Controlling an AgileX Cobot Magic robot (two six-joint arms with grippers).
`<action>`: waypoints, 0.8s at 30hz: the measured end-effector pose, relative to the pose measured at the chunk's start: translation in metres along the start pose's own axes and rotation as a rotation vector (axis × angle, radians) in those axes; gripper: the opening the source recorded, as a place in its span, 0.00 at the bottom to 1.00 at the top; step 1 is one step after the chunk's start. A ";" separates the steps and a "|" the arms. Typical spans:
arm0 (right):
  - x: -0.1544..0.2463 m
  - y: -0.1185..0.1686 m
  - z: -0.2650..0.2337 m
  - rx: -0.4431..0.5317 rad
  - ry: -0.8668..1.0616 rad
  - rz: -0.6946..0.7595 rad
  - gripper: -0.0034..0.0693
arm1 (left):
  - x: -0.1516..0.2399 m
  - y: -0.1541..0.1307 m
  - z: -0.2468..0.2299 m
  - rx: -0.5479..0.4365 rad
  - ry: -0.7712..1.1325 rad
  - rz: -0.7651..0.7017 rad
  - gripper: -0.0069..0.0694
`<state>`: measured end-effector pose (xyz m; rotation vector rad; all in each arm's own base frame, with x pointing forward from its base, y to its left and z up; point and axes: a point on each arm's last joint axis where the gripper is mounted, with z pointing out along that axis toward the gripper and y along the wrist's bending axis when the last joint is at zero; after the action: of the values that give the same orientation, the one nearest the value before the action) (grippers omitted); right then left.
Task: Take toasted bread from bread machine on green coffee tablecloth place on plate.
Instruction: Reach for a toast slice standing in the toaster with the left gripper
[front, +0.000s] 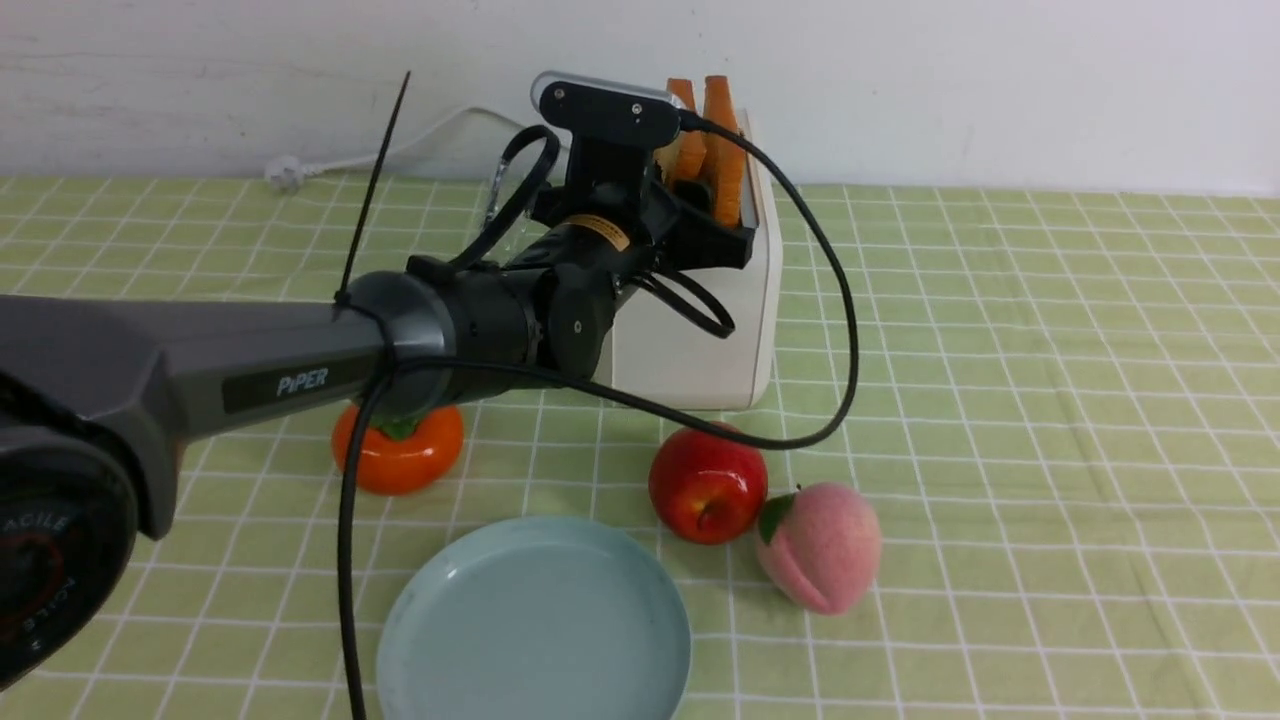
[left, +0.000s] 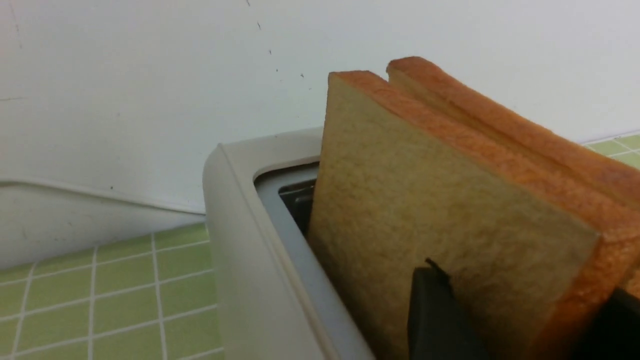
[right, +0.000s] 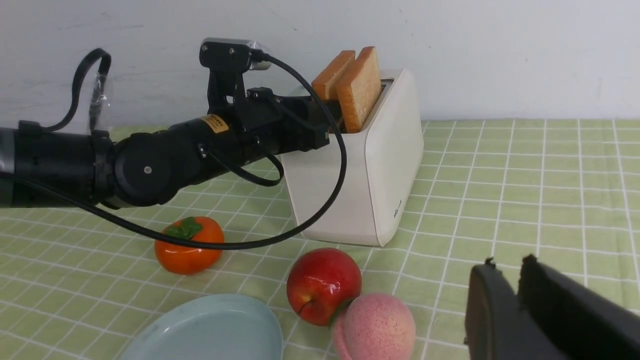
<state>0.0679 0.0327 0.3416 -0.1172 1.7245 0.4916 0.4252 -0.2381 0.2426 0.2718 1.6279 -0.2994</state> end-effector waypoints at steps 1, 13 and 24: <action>0.000 0.000 0.000 0.000 0.000 0.000 0.17 | 0.000 0.000 0.000 -0.001 -0.001 0.001 0.49; 0.000 0.000 0.000 0.000 0.000 0.000 0.18 | -0.004 0.007 0.000 -0.074 -0.041 0.056 0.30; 0.000 0.000 0.000 -0.003 -0.002 0.007 0.08 | -0.037 0.007 -0.012 -0.066 -0.102 0.047 0.22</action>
<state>0.0679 0.0329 0.3418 -0.1132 1.7230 0.4992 0.4191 -0.2267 0.2804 0.2405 1.5258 -0.2202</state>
